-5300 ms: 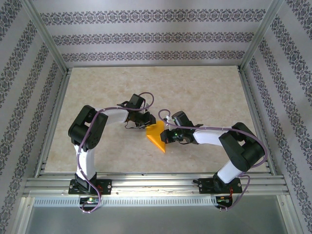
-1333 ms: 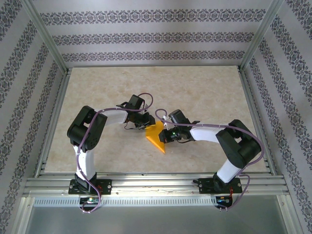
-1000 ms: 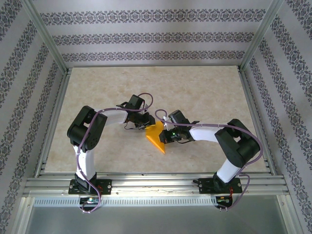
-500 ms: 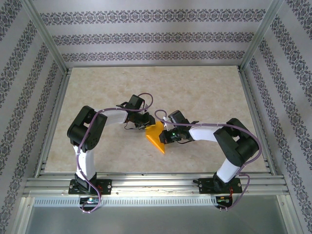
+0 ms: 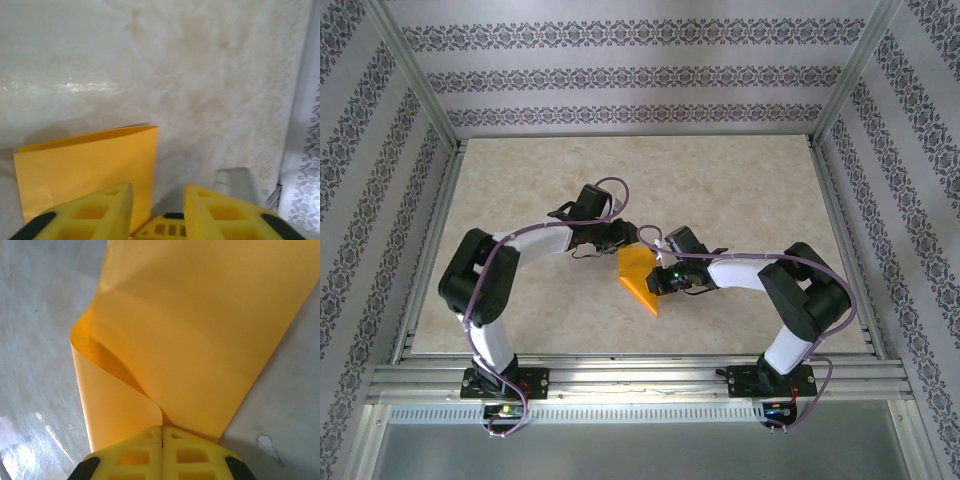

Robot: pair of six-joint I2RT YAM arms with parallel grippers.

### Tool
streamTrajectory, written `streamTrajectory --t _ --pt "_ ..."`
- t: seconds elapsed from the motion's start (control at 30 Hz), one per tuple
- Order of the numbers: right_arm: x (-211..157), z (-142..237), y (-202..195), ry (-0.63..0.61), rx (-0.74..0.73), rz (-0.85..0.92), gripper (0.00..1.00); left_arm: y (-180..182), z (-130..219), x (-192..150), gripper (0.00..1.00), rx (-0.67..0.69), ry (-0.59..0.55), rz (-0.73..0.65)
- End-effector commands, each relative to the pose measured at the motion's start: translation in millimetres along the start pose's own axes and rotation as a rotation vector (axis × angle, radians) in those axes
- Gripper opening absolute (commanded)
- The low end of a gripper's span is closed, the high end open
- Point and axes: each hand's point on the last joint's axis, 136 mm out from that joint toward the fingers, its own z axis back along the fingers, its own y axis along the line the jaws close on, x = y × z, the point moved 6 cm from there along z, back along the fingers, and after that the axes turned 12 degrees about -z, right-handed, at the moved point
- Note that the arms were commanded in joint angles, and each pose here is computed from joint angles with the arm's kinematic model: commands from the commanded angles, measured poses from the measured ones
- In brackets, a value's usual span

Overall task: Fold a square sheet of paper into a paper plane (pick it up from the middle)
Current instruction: Third fold the triangle at the center of the table.

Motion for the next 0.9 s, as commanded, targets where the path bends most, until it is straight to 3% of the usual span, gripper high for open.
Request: streamTrajectory --t 0.0,0.13,0.27,0.5,0.87 --pt "0 -5 -1 0.010 -0.020 0.008 0.00 -2 15 -12 0.25 0.008 -0.047 0.030" --pt "1 -5 0 0.013 -0.019 0.009 0.00 2 28 -36 0.13 -0.053 -0.088 0.103" --pt "1 -4 1 0.010 -0.017 0.011 0.00 -3 28 -63 0.07 -0.095 -0.096 0.149" --pt "1 -5 1 0.010 -0.020 0.009 0.00 -12 0 -89 0.04 -0.123 -0.051 0.156" --pt "0 -5 0 0.020 -0.024 0.004 0.00 9 -21 -101 0.03 -0.036 -0.007 0.190"
